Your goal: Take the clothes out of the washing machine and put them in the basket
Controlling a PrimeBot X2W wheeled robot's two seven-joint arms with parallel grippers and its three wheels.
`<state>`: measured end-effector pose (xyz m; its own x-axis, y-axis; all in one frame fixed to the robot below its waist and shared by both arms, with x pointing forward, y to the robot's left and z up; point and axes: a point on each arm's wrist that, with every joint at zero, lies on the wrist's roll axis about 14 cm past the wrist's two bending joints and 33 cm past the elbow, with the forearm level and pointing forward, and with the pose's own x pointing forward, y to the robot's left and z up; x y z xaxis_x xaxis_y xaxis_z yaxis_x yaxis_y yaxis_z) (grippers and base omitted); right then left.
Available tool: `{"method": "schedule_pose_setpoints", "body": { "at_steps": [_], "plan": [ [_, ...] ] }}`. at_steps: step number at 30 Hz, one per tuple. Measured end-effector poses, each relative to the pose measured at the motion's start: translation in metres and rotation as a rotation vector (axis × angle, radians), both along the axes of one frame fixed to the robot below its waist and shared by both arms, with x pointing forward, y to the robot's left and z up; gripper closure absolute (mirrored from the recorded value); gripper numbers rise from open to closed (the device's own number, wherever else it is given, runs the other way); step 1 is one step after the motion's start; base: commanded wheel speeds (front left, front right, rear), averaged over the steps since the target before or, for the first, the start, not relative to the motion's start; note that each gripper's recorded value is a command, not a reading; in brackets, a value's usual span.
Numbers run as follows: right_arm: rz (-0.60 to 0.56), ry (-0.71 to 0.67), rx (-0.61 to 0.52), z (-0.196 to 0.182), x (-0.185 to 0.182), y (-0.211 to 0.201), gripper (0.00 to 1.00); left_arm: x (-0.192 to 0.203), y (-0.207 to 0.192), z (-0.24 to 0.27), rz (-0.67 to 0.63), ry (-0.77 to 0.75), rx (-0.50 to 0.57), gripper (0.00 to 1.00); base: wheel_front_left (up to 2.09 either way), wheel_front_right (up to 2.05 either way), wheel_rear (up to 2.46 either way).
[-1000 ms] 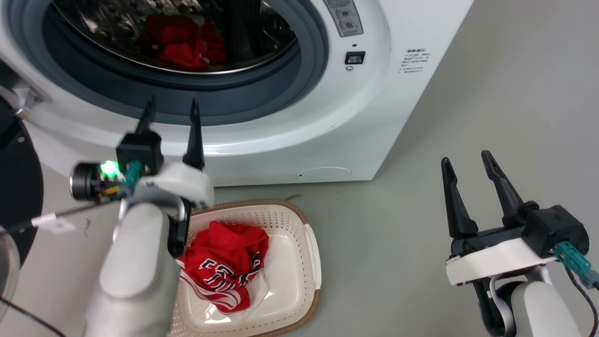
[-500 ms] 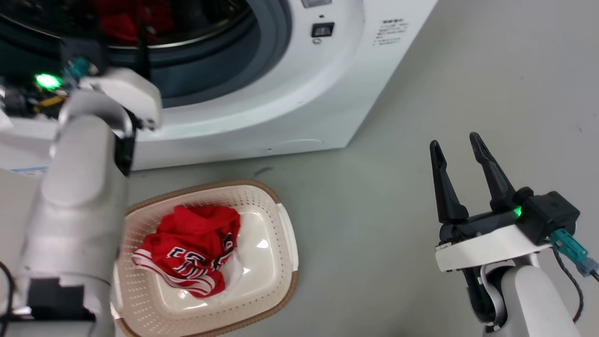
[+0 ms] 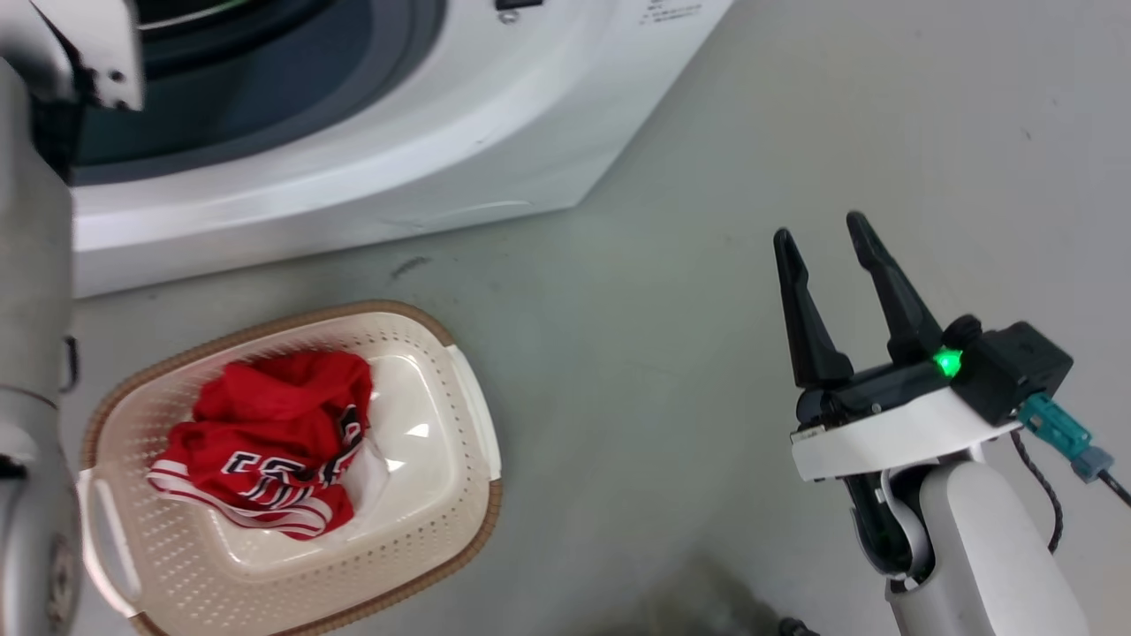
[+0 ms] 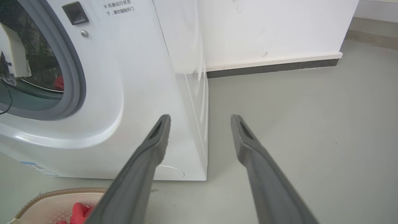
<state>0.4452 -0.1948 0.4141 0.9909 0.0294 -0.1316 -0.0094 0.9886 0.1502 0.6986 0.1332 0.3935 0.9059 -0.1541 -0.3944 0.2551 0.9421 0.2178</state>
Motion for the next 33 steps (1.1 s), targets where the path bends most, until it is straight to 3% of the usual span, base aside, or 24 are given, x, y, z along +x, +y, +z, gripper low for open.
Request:
{"method": "schedule_pose_setpoints", "body": {
  "at_steps": [8,18,24,25,27,33],
  "plan": [
    [-0.023,0.030,0.001,-0.011,0.001,-0.009,0.00,0.018,0.007,-0.042,0.028,0.251,0.093,0.00,0.00,0.00,0.00],
    [-0.048,0.064,0.002,-0.020,-0.006,-0.017,0.00,0.013,0.017,-0.077,0.103,0.549,0.174,0.00,0.00,0.00,0.00],
    [-0.066,0.075,-0.002,-0.022,-0.009,-0.023,0.00,0.011,0.021,-0.084,0.154,0.631,0.173,0.00,0.00,0.00,0.00],
    [-0.067,0.076,-0.002,-0.022,-0.009,-0.024,0.00,0.011,0.020,-0.085,0.159,0.638,0.164,0.24,0.00,0.00,0.00],
    [-0.068,0.075,-0.002,-0.022,-0.009,-0.024,0.00,0.011,0.019,-0.084,0.162,0.639,0.158,1.00,0.00,0.00,0.00],
    [-0.057,0.058,-0.005,-0.017,-0.005,-0.022,0.00,0.015,0.020,-0.076,0.148,0.552,0.162,1.00,0.00,0.00,0.00]
  ]
}}
